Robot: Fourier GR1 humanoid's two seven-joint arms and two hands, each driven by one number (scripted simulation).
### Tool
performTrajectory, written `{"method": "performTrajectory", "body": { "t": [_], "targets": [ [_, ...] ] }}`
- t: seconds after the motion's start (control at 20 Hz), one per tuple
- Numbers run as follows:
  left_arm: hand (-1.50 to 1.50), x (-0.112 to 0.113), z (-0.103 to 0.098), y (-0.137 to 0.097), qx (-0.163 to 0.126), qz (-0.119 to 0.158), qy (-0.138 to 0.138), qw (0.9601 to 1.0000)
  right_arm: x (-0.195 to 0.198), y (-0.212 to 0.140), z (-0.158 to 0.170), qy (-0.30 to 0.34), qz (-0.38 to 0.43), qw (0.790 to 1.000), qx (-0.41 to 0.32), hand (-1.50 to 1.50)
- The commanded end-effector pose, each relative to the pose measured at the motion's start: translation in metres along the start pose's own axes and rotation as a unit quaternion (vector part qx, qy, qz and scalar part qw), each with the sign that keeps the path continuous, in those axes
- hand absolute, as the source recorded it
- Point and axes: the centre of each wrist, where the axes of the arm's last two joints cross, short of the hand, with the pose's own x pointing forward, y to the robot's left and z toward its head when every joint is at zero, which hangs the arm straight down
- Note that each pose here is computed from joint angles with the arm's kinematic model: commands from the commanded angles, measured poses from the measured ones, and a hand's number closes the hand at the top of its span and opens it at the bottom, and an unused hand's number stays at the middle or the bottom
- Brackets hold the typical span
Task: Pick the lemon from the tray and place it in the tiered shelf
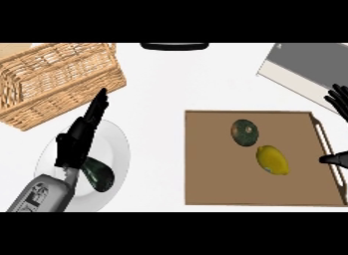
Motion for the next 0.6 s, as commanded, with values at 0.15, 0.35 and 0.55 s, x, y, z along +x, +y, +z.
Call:
{"method": "performTrajectory", "body": {
  "t": [0.15,0.35,0.55],
  "targets": [
    [0.00,0.002,-0.004,0.015,0.013,0.003,0.008,0.9999,0.061,-0.019,-0.021,0.034,0.089,0.990,0.108,-1.50],
    [0.00,-0.002,0.000,0.005,0.014,0.002,0.015,0.9998,0.079,-0.009,-0.027,0.061,0.190,0.962,0.186,-1.50],
    [0.00,-0.013,0.012,0.001,0.021,-0.002,0.007,0.9998,0.112,-0.004,-0.030,0.082,0.286,0.928,0.224,-1.50]
  ]
}}
